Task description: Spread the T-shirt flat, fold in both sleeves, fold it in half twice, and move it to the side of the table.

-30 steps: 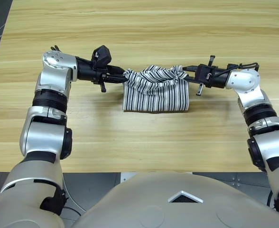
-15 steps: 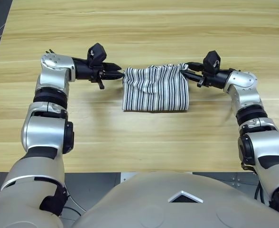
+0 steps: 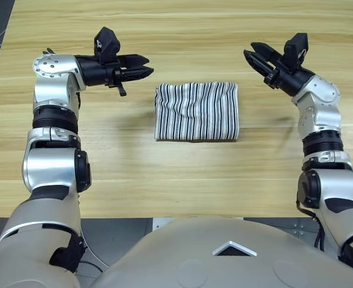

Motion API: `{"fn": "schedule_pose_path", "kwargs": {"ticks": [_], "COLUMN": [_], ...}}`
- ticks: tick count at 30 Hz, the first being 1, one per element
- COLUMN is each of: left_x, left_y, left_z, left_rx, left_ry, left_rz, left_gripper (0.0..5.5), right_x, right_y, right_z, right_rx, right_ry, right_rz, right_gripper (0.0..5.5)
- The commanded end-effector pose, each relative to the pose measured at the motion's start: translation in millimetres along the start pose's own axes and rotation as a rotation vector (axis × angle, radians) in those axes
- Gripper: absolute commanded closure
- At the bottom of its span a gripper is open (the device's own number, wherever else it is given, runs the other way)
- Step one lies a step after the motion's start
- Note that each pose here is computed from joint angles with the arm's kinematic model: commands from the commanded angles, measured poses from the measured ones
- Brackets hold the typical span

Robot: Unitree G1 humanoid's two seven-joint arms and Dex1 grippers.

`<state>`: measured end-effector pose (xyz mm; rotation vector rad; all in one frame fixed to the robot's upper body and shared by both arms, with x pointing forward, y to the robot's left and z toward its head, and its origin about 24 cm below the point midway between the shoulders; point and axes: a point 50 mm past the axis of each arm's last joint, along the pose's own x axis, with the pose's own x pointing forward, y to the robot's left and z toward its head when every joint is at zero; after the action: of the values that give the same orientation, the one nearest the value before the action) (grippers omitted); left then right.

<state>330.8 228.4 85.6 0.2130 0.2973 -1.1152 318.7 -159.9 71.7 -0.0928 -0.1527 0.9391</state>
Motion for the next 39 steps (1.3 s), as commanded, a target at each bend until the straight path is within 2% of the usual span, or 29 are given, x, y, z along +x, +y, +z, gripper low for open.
{"fn": "schedule_pose_path", "kwargs": {"ticks": [1,8,16,21,24,26,29,34,37,39], "left_x": [-12,-13,-3,5,5,5,4,-3,-2,1], "left_y": [1,3,2,-4,-6,-9,-11,-11,-11,-4], "left_z": [4,4,9,10,7,3,-1,-3,-3,-3], "left_rx": [0.021,0.021,0.036,0.041,0.034,0.023,0.013,0.009,0.011,-0.007], "left_ry": [-0.014,-0.015,-0.040,-0.057,-0.067,-0.070,-0.073,-0.077,-0.098,-0.131], "left_rz": [0.042,0.076,0.064,0.042,0.042,0.049,0.057,0.083,0.113,0.216], "left_gripper": [4.11,4.11,4.11,4.11,4.11,4.11,4.11,4.11,4.11,4.11], "right_x": [8,30,57,61,55,47,31,-6,-30,-53], "right_y": [44,72,90,75,64,54,43,25,4,-17], "right_z": [-2,-12,-30,-41,-52,-64,-74,-86,-85,-81], "right_rx": [-0.175,-0.232,-0.238,-0.047,0.104,0.221,0.268,-0.012,-0.163,-0.240], "right_ry": [-0.053,-0.068,0.010,0.084,0.184,0.310,0.462,0.760,0.860,0.921], "right_rz": [0.205,0.328,0.404,0.302,0.268,0.220,0.201,0.277,0.188,0.062], "right_gripper": [4.11,4.11,4.11,4.11,4.11,4.11,4.11,4.11,4.11,4.11]}}
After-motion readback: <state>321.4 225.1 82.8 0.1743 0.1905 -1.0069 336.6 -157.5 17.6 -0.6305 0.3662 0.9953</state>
